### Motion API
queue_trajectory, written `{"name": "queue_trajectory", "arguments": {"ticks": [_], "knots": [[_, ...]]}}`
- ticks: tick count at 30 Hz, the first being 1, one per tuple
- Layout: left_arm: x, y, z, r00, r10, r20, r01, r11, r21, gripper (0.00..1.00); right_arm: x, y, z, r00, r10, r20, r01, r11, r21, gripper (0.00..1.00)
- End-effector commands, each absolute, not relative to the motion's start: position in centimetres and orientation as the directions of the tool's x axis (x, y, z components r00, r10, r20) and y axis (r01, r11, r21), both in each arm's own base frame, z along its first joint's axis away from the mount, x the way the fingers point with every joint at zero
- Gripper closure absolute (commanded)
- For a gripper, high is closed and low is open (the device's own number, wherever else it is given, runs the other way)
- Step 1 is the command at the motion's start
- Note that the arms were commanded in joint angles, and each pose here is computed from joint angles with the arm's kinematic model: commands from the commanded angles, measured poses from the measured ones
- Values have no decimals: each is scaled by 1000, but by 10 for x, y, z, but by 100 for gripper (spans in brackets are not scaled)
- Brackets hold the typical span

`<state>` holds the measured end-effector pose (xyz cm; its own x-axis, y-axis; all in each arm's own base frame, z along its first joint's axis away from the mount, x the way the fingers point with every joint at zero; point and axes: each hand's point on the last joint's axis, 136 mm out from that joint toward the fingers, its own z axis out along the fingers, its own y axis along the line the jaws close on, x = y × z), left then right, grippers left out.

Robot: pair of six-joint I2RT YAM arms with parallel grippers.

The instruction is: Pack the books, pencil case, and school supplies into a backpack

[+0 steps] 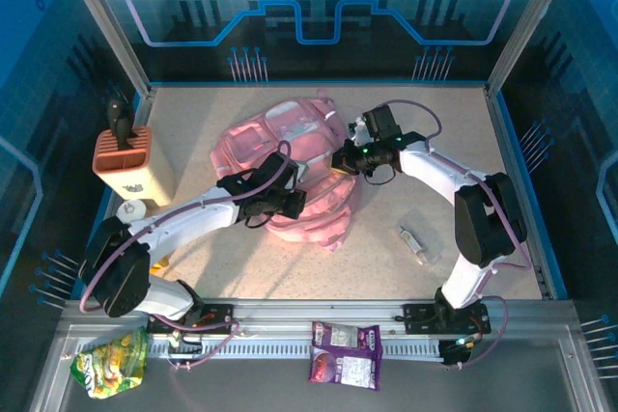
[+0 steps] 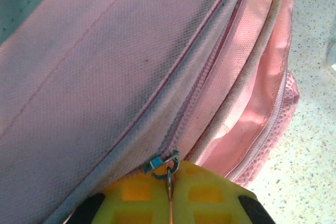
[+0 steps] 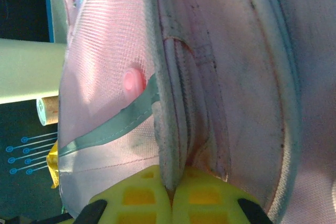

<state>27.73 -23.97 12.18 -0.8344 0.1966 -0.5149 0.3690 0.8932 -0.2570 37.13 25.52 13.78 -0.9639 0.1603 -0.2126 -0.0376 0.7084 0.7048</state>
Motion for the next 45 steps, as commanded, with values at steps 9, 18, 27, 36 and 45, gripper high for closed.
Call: {"name": "queue_trajectory", "arguments": {"ticks": [9,18,27,36,45], "knots": [[252,-168,116,-863,199,-464,326,922,-210,100,423,210,152,-909,219,-356,-66,766,639,100],[282,-143,102,-879,108,-464,231,949,-215,100,426,202,152,-907,207,-366,-73,780,621,100],[303,-146,116,-869,2,-495,162,946,-281,86,401,212,162,-904,173,-391,-131,758,639,85],[269,-165,146,-861,-193,-471,77,866,-495,34,347,166,160,-893,210,-399,-38,846,531,21],[246,-215,150,-838,-264,-478,69,817,-573,3,261,104,117,-910,279,-305,164,921,353,0]]}}
